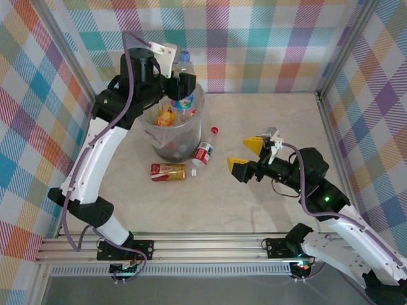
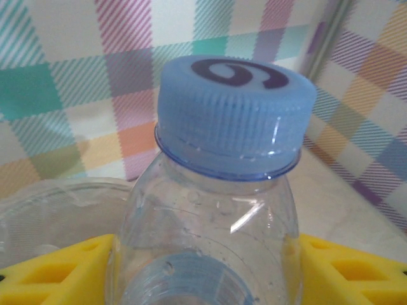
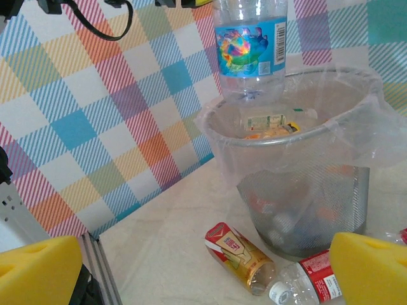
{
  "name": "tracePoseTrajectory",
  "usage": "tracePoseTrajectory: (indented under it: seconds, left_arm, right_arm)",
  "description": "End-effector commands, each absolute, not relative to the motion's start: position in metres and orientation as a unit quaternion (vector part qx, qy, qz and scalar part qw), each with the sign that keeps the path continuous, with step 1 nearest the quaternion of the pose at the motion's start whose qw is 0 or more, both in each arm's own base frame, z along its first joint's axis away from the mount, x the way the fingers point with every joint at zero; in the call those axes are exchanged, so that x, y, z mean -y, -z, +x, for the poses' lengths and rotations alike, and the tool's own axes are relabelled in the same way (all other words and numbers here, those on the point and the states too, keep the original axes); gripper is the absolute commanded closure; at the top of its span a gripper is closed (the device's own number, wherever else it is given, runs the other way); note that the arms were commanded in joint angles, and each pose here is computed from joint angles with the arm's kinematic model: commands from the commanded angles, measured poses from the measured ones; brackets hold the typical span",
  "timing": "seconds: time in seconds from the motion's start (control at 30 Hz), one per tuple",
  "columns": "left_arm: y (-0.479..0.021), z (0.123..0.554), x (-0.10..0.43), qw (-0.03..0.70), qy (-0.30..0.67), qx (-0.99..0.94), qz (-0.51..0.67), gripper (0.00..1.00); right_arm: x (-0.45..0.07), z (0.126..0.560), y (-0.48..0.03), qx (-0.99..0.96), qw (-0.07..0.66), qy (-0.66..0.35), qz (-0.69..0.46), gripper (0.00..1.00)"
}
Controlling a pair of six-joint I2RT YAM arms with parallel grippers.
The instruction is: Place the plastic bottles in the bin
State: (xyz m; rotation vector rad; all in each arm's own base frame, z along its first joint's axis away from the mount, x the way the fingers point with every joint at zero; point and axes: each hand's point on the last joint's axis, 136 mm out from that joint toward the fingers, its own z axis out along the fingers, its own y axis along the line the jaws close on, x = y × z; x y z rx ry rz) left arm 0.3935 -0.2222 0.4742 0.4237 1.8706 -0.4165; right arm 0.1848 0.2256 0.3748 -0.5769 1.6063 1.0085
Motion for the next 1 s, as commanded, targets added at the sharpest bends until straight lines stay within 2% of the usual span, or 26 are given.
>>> tracePoseTrajectory:
  seconds: [0.0,0.23,0.5,0.73,0.97]
  left_arm:
    - [-0.473,0.421,0.203,0.576,0.113,-0.79,0.176,0.36]
    - [-0.456,0.469,0.196,0.585,0.075,-0.792,0.158,0.36]
    - [-0.419,0.506,0.202,0.571,0.002,-0.794,0.211,0.35]
    - [-0.385,0.516,0.211,0.535,-0.038,-0.793,0.288,0.28]
    - [-0.356,0.514,0.212,0.496,-0.073,-0.786,0.361,0.27]
  right_arm:
    - [-0.221,0.182,-0.388,-0.667,0.565,-0.419,-0.245,0.0]
    - [-0.219,0.181,-0.385,-0.67,0.563,-0.419,-0.242,0.0]
    - [-0.218,0.181,-0.38,-0.676,0.558,-0.418,-0.238,0.0]
    - [-0.219,0.184,-0.371,-0.684,0.551,-0.416,-0.235,0.0]
    - [-0.223,0.187,-0.369,-0.687,0.546,-0.42,-0.232,0.0]
